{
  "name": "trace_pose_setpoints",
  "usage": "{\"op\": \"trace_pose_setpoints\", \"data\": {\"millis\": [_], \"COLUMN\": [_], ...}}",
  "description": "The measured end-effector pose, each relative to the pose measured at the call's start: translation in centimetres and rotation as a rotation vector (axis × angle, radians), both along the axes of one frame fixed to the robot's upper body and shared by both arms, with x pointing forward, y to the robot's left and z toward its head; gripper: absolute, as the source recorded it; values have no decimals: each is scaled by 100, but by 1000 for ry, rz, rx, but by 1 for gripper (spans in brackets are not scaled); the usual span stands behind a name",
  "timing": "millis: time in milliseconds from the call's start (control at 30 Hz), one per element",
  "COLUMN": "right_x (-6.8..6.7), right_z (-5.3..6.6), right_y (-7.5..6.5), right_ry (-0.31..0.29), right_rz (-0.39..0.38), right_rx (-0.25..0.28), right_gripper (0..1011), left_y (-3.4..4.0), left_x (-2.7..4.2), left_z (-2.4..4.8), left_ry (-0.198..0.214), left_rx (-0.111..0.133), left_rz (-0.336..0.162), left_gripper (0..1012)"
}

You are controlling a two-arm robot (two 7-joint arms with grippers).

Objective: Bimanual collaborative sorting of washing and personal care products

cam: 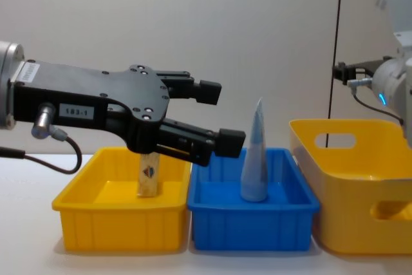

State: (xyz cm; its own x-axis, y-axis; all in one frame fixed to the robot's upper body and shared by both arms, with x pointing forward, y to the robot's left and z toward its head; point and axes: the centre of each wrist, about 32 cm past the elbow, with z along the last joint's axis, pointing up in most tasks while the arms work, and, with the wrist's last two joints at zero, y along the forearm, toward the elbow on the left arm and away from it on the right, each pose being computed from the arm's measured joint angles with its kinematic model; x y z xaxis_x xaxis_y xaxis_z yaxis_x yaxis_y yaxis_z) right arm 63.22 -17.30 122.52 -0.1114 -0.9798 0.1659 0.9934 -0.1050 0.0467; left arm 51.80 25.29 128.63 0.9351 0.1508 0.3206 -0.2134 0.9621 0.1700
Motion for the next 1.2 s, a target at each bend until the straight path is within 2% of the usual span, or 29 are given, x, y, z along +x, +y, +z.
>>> {"op": "trace_pose_setpoints", "data": {"millis": [267, 500, 833, 1033, 1200], "right_x": [-97, -220, -464, -687, -932], "right_z": [90, 174, 270, 307, 304], "right_y": [-7, -55, -203, -331, -443], "right_ry": [-13, -21, -30, -35, -37], "right_rz": [71, 156, 295, 387, 464], "right_rx": [36, 74, 123, 147, 163], "right_gripper": [999, 1000, 1000, 1000, 1000], "left_y": [0, 0, 0, 0, 0], "left_x": [0, 0, 0, 0, 0], "left_z": [0, 0, 0, 0, 0], "left_ry": [0, 0, 0, 0, 0], "left_rx": [0, 0, 0, 0, 0], "left_rz": [0, 0, 0, 0, 0], "left_gripper": [1001, 1001, 1001, 1001, 1001]}}
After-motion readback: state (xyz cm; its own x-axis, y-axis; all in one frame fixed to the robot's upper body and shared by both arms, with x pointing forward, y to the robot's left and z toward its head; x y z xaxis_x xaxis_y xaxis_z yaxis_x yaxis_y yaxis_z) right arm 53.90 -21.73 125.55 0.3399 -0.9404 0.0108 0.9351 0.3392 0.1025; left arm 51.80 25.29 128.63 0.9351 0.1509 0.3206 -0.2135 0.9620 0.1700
